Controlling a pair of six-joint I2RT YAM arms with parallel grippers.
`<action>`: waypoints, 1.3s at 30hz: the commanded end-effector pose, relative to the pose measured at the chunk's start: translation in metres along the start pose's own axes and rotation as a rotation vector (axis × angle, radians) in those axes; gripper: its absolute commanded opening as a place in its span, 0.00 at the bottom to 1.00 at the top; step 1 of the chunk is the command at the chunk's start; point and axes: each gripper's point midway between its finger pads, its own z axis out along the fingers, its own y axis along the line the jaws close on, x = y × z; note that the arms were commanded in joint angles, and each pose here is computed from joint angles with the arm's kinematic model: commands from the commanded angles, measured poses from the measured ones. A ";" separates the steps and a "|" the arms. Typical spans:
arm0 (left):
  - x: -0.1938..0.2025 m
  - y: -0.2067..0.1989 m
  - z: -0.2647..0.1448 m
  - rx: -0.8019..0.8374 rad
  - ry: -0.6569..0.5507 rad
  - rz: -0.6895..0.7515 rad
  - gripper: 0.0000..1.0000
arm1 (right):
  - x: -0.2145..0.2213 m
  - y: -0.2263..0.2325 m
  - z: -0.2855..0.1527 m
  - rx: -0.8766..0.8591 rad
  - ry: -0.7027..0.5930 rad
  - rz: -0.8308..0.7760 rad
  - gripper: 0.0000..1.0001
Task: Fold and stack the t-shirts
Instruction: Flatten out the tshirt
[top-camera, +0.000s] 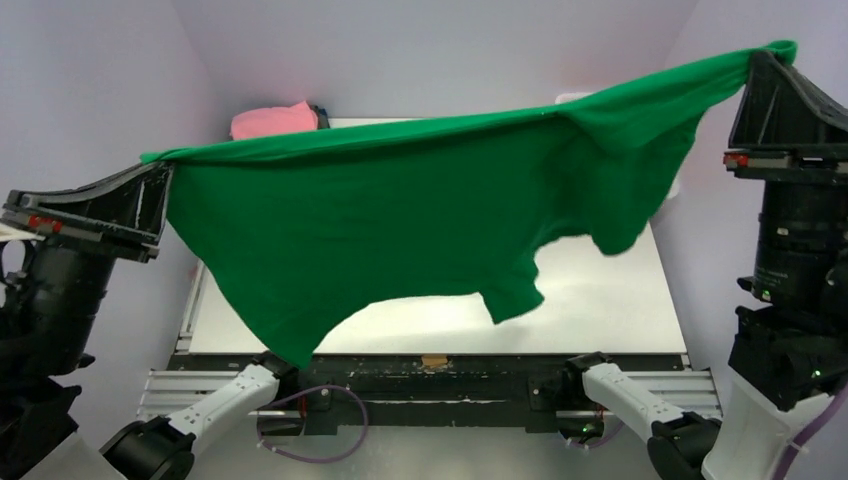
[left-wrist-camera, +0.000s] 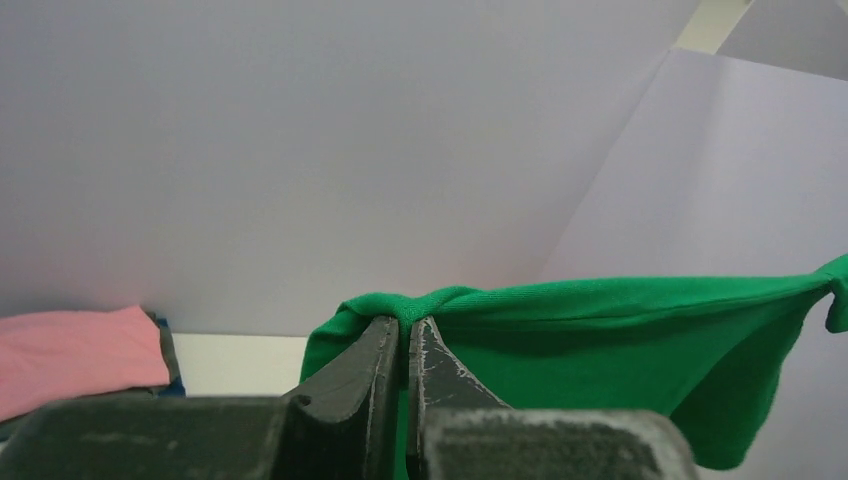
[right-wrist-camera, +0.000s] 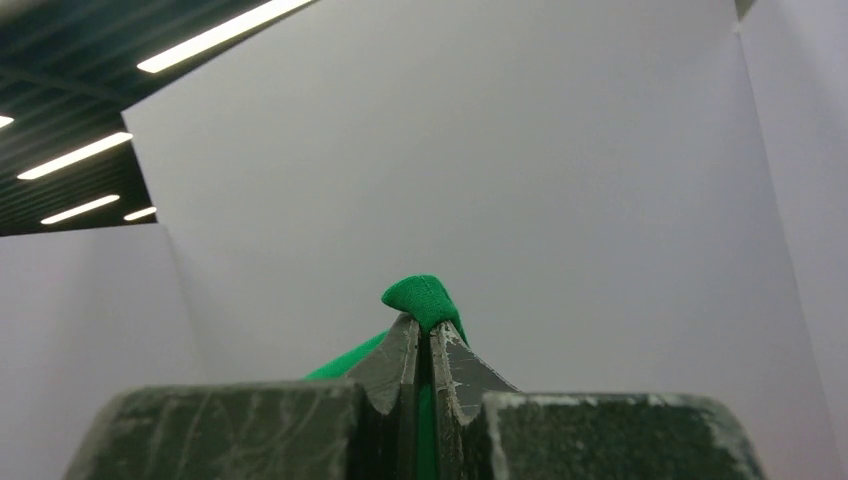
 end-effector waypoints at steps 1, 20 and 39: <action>-0.030 -0.012 -0.025 0.075 -0.086 0.033 0.00 | -0.033 0.019 -0.012 -0.097 -0.070 -0.028 0.00; 0.025 0.045 0.011 -0.192 -0.031 0.071 0.00 | 0.013 -0.007 -0.014 -0.010 0.001 -0.070 0.00; 0.316 0.256 0.159 -0.897 0.589 0.200 0.00 | 0.381 -0.119 0.029 0.350 0.591 -0.131 0.00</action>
